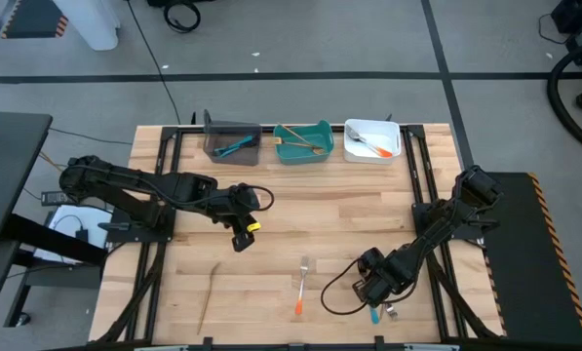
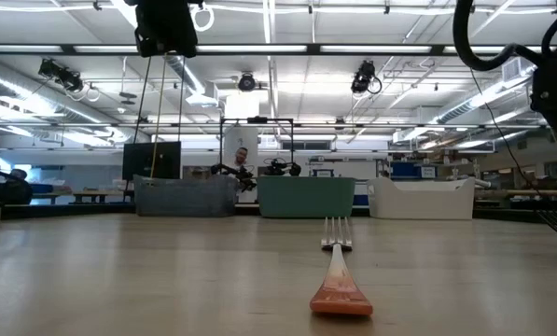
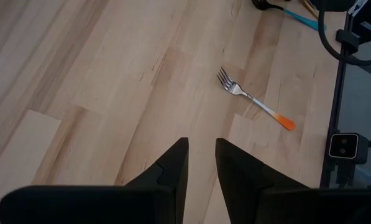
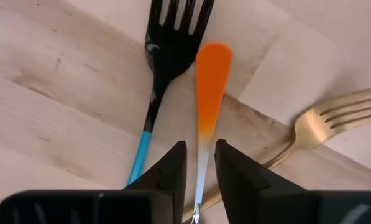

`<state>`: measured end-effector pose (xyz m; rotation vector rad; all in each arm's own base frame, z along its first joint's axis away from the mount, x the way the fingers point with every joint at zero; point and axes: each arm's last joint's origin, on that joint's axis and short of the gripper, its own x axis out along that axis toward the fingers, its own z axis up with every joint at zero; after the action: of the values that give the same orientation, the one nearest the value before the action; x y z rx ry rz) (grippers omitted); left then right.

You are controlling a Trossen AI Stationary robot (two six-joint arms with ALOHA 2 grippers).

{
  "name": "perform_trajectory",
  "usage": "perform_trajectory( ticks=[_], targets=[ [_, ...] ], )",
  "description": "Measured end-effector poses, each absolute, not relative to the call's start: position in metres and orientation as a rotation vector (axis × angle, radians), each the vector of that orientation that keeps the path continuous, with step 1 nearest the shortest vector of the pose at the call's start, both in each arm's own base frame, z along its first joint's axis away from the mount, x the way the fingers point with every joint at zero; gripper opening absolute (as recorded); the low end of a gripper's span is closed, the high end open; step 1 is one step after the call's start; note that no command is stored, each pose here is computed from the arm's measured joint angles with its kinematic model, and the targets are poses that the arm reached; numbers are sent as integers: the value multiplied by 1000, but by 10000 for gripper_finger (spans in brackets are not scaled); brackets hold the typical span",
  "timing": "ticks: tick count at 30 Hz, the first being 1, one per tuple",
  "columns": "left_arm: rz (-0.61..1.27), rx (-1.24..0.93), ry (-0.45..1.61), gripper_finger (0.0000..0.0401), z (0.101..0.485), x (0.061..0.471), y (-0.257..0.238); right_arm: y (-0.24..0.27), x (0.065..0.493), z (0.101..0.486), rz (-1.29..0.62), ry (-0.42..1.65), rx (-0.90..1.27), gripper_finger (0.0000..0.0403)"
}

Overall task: Sort silverware by color (type)
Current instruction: Put the orange fork into the white bin

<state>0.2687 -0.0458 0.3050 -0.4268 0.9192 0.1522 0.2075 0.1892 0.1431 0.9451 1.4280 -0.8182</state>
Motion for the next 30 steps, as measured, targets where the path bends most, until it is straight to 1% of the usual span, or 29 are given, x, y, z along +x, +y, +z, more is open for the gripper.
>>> perform_trajectory(
  ticks=[5, 12, 15, 19, 20, 22, 25, 30],
  targets=[
    [152, -427, 919, 89, 305, 269, -46, 190, 208, 142, -814, 1432, 939, 106],
    [149, -420, 920, 89, 305, 269, -46, 196, 208, 127, -836, 1491, 913, 102],
    [149, -419, 920, 89, 305, 269, -46, 197, 209, 125, -821, 1501, 899, 81],
    [161, -414, 918, 89, 305, 269, -45, 196, 208, 129, -809, 1484, 897, 20],
    [166, -413, 917, 89, 305, 269, -44, 195, 208, 131, -808, 1479, 895, 15],
    [169, -410, 916, 89, 305, 269, -42, 194, 206, 133, -810, 1477, 893, 16],
    [180, -414, 913, 89, 305, 269, -39, 188, 199, 137, -859, 1493, 849, 12],
    [204, -427, 904, 89, 305, 271, -32, 179, 192, 157, -875, 1454, 838, 2]
  ],
)
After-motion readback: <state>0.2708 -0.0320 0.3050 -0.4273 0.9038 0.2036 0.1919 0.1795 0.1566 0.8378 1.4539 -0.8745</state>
